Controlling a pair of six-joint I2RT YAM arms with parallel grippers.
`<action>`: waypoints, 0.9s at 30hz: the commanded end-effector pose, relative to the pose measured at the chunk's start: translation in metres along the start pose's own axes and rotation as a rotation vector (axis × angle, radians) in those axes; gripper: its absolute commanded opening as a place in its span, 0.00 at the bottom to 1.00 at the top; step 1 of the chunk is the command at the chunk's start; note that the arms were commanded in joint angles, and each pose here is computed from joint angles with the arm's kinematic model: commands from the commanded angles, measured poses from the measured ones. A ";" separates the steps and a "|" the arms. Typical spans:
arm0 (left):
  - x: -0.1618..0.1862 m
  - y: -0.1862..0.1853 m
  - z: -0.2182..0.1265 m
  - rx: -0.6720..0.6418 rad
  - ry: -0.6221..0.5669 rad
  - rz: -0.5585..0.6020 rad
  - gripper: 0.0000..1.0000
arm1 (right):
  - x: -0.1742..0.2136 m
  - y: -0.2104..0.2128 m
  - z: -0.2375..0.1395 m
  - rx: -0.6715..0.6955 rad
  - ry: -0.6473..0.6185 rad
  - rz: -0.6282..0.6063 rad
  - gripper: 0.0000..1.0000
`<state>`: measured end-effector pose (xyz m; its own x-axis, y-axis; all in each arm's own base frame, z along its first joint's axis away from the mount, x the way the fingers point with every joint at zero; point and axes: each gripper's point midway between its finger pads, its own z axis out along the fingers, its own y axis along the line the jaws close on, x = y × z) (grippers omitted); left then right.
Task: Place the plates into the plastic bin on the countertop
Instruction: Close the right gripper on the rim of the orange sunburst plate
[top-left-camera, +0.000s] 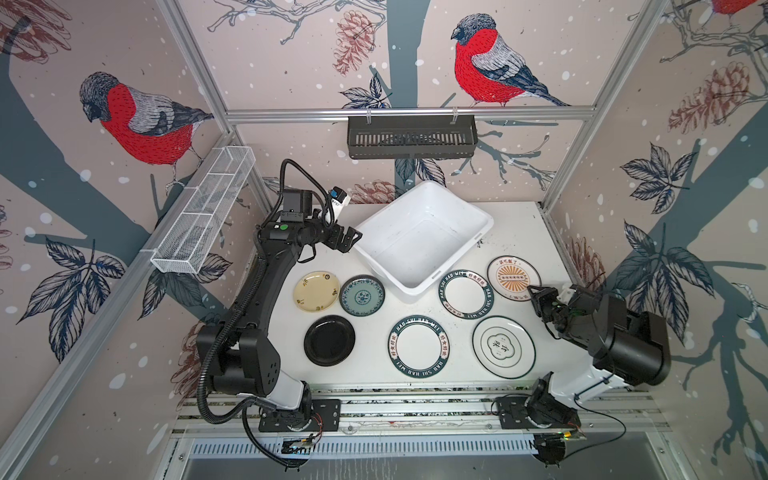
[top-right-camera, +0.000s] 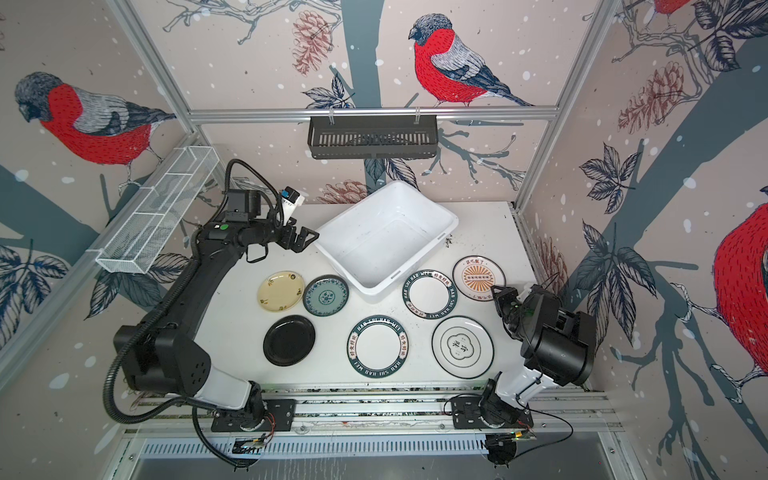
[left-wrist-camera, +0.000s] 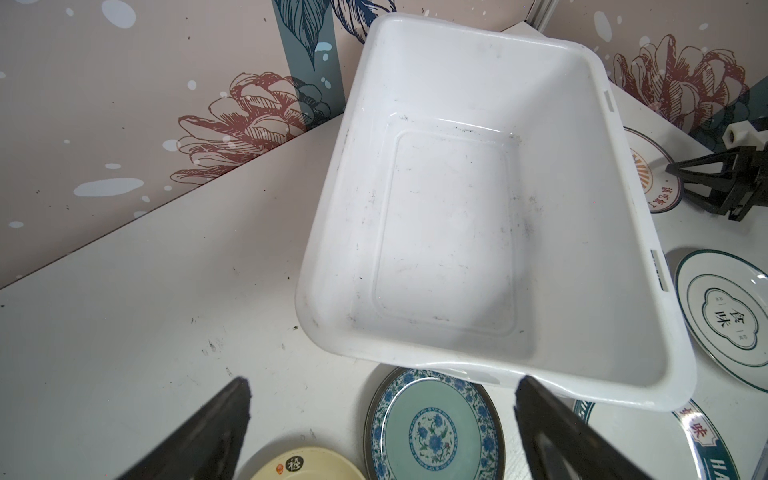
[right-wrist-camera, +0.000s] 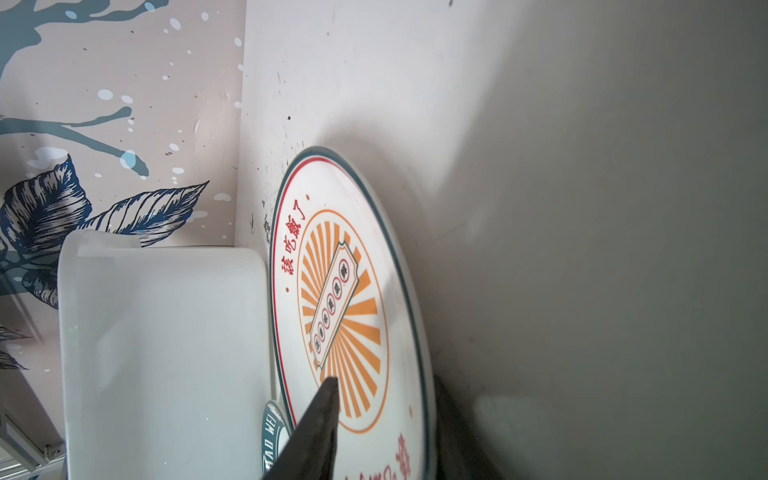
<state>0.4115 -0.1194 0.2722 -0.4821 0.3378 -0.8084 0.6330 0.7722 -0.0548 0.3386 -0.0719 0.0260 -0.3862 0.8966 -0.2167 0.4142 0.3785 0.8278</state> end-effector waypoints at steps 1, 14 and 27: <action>-0.003 -0.004 -0.002 0.016 -0.019 0.015 0.99 | 0.018 -0.044 -0.003 0.184 0.035 0.100 0.34; -0.003 -0.007 -0.002 0.024 -0.025 0.006 0.99 | 0.014 -0.043 -0.003 0.177 0.036 0.083 0.18; -0.013 -0.008 -0.007 0.017 -0.051 0.010 0.99 | 0.004 -0.021 -0.007 0.095 0.018 0.067 0.04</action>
<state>0.4070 -0.1236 0.2741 -0.4798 0.3271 -0.8141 0.6399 0.7653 -0.0697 0.3332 -0.0770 0.0239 -0.3854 0.9011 -0.1988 0.4410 0.3691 0.8181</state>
